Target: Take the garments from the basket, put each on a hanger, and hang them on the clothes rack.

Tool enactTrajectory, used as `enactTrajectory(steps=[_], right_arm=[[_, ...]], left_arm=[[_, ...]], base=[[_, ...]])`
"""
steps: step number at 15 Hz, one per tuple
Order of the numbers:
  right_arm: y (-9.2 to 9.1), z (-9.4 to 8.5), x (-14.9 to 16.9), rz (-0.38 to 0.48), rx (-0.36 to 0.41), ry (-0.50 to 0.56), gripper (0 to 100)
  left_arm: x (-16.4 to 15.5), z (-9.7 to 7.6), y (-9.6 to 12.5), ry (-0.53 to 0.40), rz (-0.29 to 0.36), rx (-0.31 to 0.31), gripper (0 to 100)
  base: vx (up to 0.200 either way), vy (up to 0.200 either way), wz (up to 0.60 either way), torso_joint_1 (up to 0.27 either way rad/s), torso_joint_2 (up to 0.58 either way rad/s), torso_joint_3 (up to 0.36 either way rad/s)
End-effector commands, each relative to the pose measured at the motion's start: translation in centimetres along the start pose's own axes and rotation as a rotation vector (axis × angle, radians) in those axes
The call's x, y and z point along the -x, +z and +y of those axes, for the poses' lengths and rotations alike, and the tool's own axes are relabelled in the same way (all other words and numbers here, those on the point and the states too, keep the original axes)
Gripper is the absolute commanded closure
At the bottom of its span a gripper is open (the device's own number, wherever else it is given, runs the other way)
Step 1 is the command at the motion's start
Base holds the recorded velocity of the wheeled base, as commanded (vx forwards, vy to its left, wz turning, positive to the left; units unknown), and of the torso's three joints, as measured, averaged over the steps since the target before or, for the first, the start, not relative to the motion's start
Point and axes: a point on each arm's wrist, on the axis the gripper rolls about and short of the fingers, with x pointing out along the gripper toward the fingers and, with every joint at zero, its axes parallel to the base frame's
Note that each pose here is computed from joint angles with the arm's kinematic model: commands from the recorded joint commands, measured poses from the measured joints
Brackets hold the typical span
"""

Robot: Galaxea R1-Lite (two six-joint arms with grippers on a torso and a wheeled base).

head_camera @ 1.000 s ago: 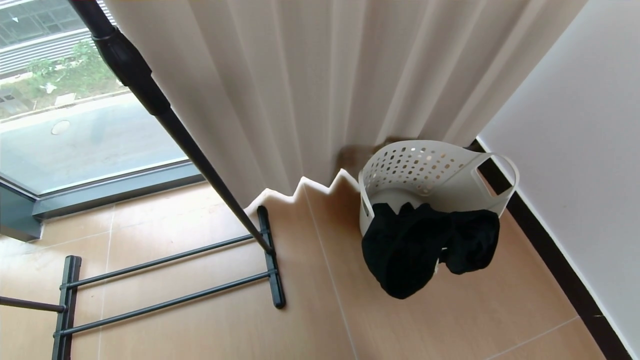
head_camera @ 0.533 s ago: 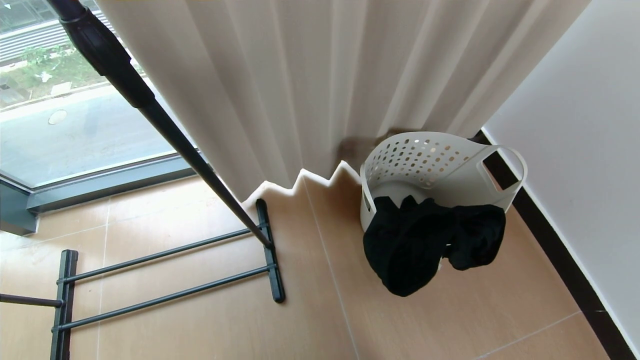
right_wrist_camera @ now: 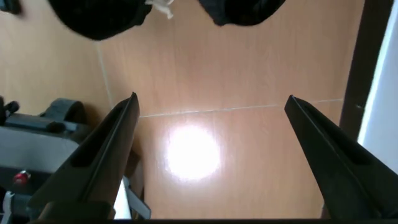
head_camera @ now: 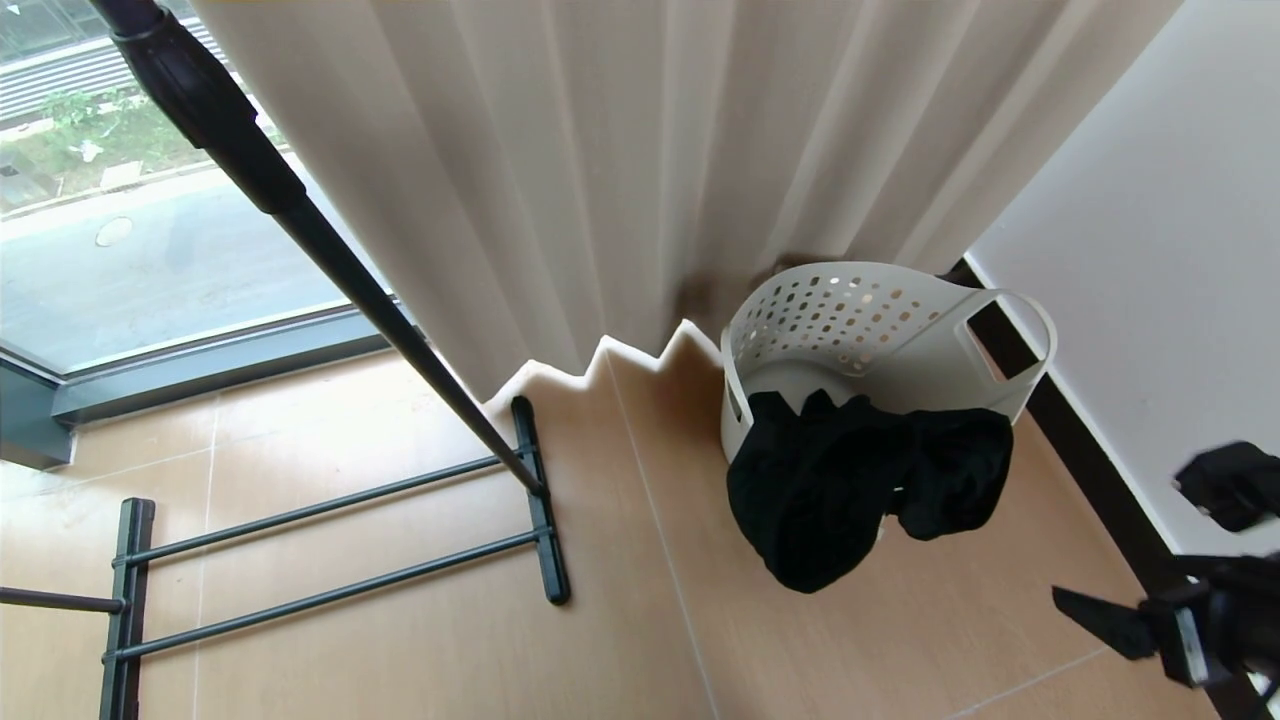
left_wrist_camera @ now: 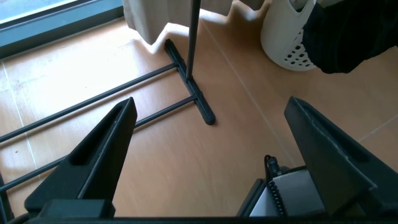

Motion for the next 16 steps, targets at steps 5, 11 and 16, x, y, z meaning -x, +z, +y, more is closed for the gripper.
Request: enactTrajectory(steps=[5, 11, 16], right_arm=[[9.8, -0.3, -15.0, 0.093, 0.161, -0.061, 0], [11.6, -0.7, -17.7, 0.062, 0.200, -0.065, 0], [11.8, -0.5, -18.6, 0.052, 0.200, -0.030, 0]], left_arm=[[0.0, 0.0, 0.0, 0.000, 0.000, 0.000, 0], [0.0, 0.0, 0.0, 0.000, 0.000, 0.000, 0], [0.0, 0.0, 0.0, 0.000, 0.000, 0.000, 0]], base=[[0.000, 0.000, 0.00, 0.000, 0.00, 0.000], [0.000, 0.000, 0.00, 0.000, 0.00, 0.000], [0.000, 0.000, 0.00, 0.000, 0.00, 0.000]])
